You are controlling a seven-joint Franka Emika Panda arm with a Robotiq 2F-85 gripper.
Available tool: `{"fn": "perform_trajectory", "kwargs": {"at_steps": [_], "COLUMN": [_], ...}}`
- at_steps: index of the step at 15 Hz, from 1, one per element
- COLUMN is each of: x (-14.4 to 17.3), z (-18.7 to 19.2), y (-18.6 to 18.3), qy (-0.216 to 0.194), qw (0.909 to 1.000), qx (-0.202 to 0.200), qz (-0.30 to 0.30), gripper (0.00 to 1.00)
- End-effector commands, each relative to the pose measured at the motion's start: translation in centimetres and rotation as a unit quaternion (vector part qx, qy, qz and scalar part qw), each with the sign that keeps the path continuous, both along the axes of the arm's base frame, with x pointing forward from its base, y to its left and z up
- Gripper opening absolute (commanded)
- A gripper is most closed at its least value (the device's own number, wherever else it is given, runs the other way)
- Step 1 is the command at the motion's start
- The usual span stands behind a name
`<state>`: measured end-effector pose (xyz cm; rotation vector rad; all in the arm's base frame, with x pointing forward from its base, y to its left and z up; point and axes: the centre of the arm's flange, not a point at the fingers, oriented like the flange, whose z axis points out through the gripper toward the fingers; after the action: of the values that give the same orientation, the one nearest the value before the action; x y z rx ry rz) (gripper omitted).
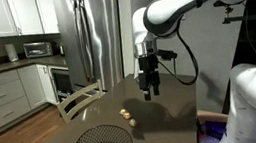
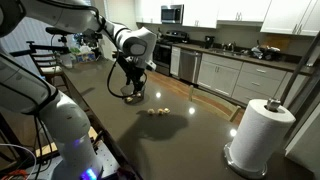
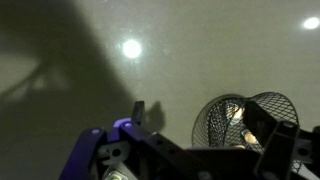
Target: Place one of the hamburger toys inside the black basket
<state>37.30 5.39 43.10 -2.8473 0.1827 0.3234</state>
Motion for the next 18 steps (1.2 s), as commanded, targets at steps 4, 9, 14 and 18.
{"fn": "perform_trajectory", "kwargs": {"at_steps": [4,9,14,18], "x": [0.0,0.0,0.5,1.6], "z": [0.0,0.0,-0.2,-0.4], "y": [0.0,0.0,-0.2,-0.5], "qy": [0.0,0.0,0.001,0.002], "qw": [1.0,1.0,1.0,1.0], "qx": [0.0,0.0,0.0,-0.002], "qz": [0.0,0.0,-0.001,-0.007], "gripper": [1.0,1.0,1.0,1.0]}}
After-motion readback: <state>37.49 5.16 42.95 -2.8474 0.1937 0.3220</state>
